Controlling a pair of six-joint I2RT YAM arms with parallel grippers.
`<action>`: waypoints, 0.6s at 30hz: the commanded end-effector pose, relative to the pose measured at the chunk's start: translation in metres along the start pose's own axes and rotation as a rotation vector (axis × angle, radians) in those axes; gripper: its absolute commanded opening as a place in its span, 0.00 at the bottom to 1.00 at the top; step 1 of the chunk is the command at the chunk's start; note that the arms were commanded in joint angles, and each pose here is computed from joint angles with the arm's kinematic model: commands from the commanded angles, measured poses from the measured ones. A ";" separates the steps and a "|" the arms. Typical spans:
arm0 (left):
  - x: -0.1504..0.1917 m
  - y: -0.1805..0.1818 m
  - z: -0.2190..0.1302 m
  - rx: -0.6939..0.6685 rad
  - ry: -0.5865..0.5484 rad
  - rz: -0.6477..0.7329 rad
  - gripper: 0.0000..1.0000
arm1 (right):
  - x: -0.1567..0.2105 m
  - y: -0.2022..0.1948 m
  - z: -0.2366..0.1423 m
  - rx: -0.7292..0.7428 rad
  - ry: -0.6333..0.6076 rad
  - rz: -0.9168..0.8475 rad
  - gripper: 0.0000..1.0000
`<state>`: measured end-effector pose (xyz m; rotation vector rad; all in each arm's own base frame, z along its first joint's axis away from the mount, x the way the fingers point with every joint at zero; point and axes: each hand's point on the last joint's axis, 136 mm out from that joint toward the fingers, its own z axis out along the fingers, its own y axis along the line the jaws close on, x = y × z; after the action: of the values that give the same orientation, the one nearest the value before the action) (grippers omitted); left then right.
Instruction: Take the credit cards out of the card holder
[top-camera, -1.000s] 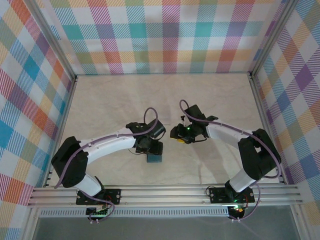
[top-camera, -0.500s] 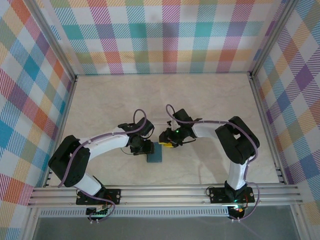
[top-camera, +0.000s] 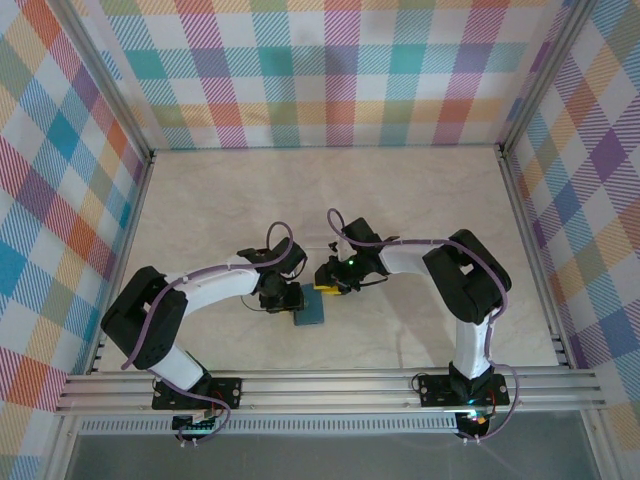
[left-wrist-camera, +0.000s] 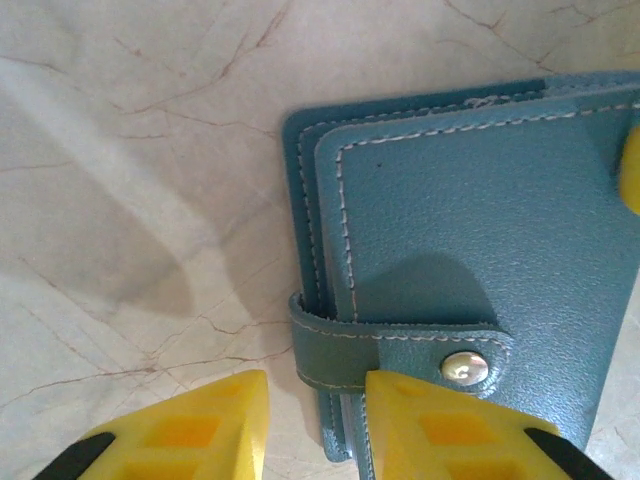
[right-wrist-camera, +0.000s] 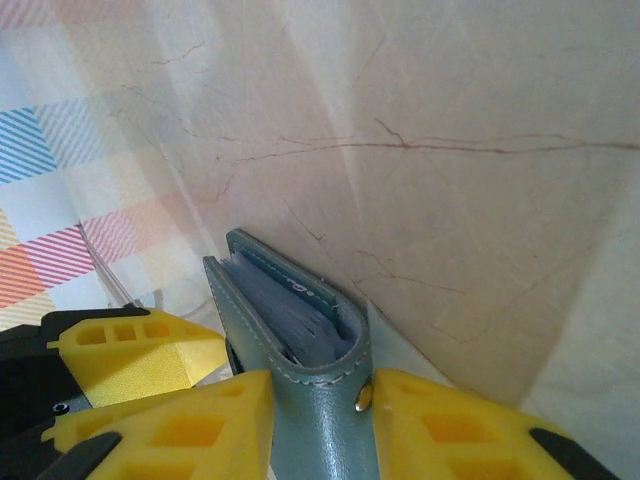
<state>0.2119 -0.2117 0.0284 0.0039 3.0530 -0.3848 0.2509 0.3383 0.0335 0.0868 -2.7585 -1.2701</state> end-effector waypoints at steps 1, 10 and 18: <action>0.000 0.007 0.007 -0.026 0.017 0.009 0.31 | 0.004 0.017 0.005 -0.055 0.036 -0.045 0.29; -0.009 -0.005 -0.014 0.004 -0.018 0.031 0.33 | 0.004 0.012 -0.003 0.005 0.001 -0.030 0.11; -0.008 -0.031 -0.024 0.043 0.004 0.088 0.41 | 0.006 0.011 -0.004 0.023 -0.010 -0.001 0.09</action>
<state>0.2224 -0.2290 0.0520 0.0820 3.0200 -0.4354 0.2475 0.3389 0.0339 0.0917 -2.7829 -1.2382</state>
